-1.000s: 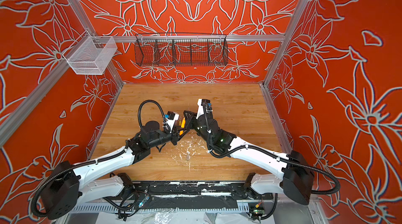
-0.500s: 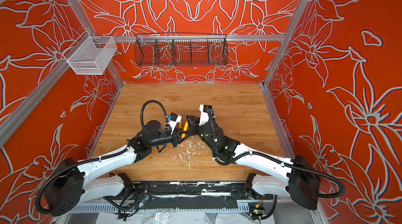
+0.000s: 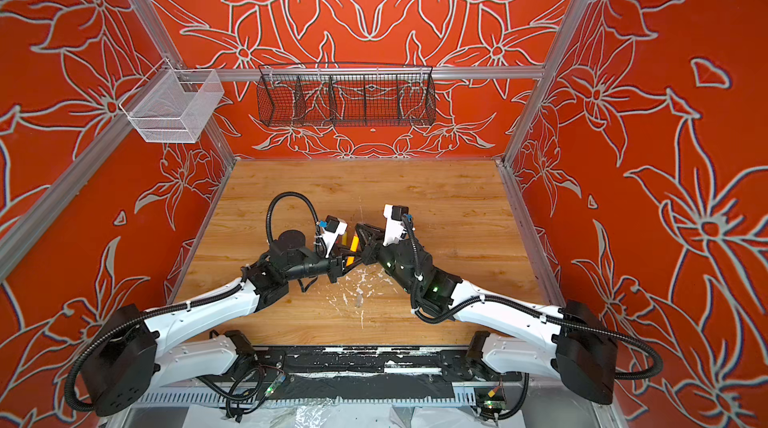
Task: Insert the pens into the pen caps
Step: 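Lower the cap onto the orange highlighter tip held by the left gripper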
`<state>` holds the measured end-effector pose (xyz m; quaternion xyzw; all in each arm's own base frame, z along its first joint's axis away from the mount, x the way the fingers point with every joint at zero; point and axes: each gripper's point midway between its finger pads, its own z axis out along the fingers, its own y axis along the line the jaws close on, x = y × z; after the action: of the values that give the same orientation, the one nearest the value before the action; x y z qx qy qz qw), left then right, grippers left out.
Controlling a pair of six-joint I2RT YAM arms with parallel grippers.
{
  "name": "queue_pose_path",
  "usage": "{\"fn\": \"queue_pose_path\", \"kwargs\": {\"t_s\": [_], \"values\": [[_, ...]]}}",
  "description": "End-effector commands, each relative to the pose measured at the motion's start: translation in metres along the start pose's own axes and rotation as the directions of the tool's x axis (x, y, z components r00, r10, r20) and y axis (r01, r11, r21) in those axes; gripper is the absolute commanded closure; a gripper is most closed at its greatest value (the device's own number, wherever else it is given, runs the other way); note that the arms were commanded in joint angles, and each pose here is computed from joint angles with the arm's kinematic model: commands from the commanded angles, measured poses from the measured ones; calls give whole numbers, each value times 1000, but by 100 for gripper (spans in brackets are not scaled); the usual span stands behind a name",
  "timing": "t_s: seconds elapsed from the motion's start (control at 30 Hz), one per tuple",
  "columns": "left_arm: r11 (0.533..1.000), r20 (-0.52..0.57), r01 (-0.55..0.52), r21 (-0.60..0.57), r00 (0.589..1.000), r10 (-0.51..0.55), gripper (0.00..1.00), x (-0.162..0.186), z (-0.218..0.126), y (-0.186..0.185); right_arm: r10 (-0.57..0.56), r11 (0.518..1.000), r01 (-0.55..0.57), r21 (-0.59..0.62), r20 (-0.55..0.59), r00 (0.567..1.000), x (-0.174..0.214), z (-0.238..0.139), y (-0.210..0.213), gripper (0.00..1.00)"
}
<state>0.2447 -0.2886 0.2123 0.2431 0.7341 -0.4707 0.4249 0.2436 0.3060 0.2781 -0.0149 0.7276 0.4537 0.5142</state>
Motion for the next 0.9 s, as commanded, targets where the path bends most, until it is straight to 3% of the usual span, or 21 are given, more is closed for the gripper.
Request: {"fn": "queue_pose_path", "kwargs": {"t_s": [0.0, 0.1, 0.27, 0.6, 0.87], "values": [[997, 139, -72, -30, 987, 76, 100, -37, -8, -2, -24, 999, 17, -50, -138, 990, 38, -14, 6, 69], [995, 140, -88, -43, 986, 93, 100, -36, -8, -1, -42, 999, 39, -29, -101, 994, 26, -23, 3, 56], [992, 117, -122, -44, 985, 126, 100, -33, -6, -3, -62, 998, 63, 19, -56, 997, 2, -33, 2, 45], [971, 79, -231, -68, 968, 236, 100, -25, 0, -19, -52, 997, 55, 51, -52, 997, -31, -19, 11, 43], [966, 73, -252, -65, 964, 256, 100, -23, 2, -23, -46, 996, 50, 74, -58, 997, -38, 0, 12, 52]]}}
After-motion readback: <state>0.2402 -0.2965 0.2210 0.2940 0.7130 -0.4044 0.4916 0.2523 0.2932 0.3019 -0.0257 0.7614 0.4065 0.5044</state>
